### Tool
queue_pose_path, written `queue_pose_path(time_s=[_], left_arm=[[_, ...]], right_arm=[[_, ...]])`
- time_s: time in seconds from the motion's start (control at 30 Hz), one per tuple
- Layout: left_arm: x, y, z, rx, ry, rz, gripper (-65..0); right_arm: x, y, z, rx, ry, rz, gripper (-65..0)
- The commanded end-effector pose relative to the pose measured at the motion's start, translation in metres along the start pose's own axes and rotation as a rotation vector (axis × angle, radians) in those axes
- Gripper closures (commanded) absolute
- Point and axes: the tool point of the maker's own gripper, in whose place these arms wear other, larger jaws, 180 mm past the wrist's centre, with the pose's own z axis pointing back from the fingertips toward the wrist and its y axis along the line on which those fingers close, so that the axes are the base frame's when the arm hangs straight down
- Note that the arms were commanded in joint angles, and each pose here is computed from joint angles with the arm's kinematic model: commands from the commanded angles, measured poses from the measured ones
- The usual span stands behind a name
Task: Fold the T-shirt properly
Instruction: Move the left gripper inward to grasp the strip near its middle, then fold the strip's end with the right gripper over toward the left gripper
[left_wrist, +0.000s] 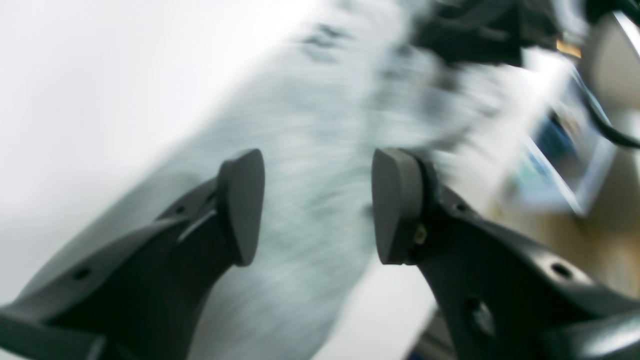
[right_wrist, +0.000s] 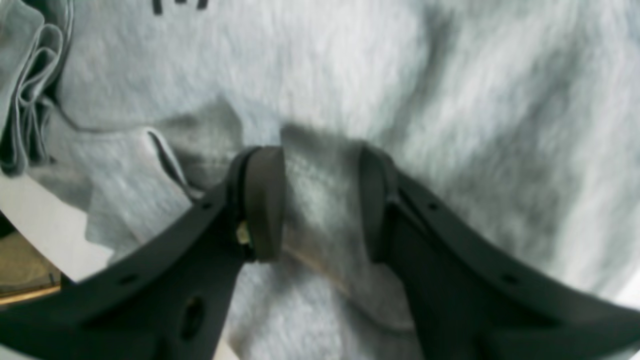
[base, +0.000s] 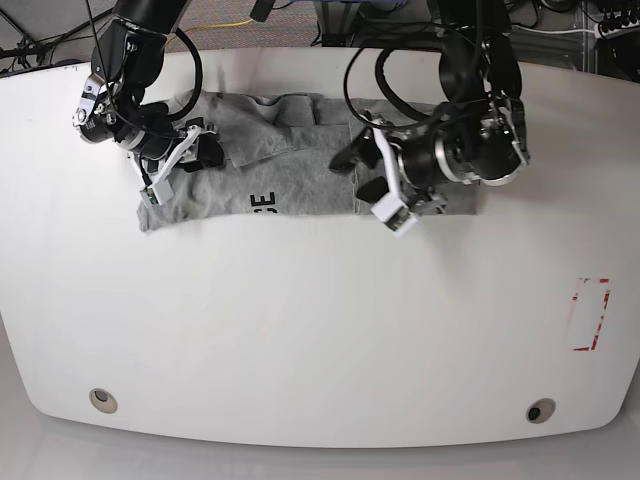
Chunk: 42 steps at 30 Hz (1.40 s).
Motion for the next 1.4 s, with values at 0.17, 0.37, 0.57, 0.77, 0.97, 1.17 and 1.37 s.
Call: queue_pose_path(time_s=[0.17,0.37,0.57,0.77,0.97,1.17,1.37], left_arm=[[-0.041,0.085,0.063,0.246,0.071,0.074,-31.9],[-0.086,0.098,0.065,0.234,0.182,0.154,-31.7],[-0.107,0.1,0.054,0.201,0.17,0.24,-15.0],[-0.122,0.098,0.047,0.179,0.164,0.298,-9.9],[-0.13,0.094,0.045,0.17,0.175,0.315,-9.9],[-0.129,0.095,0.047,0.172,0.174,0.311,-9.9],[-0.128,0.094,0.045,0.168,0.176,0.31,-10.0]], right_arm=[[0.06,0.004,0.032,0.028,-0.205,0.061,-28.7],[0.08,-0.015,0.059,0.007,-0.273,0.046,-52.5],[0.068,-0.066,0.081,-0.08,-0.286,-0.07,-55.3],[0.046,-0.116,0.086,-0.1,-0.26,-0.239,-55.3],[0.029,-0.11,0.073,-0.074,-0.213,-0.268,-55.3],[0.019,-0.075,0.037,0.02,-0.18,-0.286,-55.2],[0.006,-0.06,0.025,0.054,-0.168,-0.316,-48.5]])
